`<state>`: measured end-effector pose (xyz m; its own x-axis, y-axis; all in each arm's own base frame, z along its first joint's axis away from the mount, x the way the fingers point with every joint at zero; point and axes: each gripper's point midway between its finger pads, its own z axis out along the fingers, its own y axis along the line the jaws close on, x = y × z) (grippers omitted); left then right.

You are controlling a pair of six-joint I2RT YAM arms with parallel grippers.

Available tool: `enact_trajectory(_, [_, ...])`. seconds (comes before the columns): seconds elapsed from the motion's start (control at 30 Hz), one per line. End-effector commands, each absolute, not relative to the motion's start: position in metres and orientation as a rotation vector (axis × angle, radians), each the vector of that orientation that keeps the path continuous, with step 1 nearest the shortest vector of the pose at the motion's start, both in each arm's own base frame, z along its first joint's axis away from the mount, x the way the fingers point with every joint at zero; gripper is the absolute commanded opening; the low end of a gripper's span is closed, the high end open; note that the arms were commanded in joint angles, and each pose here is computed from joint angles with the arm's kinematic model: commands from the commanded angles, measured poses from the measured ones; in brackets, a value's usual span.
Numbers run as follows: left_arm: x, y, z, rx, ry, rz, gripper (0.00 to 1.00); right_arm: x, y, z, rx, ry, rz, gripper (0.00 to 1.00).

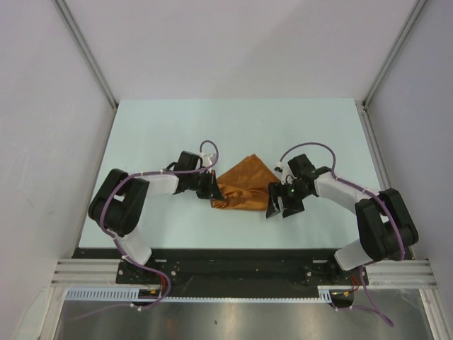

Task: Fold the napkin, place the utensils inside, and roll it up
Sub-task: Roll the napkin at the center of the board.

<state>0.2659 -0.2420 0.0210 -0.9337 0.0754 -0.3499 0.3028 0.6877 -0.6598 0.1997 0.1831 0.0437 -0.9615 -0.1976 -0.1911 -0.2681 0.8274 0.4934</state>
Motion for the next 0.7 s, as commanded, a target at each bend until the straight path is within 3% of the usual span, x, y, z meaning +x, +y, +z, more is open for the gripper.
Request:
enact_trajectory(0.0, [0.262, -0.204, -0.028, 0.234, 2.745, -0.798, 0.00, 0.229, 0.205, 0.058, -0.285, 2.723, 0.912, 0.79])
enact_trajectory(0.27, [0.262, -0.203, -0.028, 0.235, 2.748, -0.793, 0.00, 0.248, 0.210, 0.045, -0.187, 2.719, 0.894, 0.73])
enact_trajectory(0.67, [0.262, -0.204, -0.029, 0.232, 2.751, -0.803, 0.00, 0.249, 0.196, 0.025, -0.028, 2.798, 0.803, 0.51])
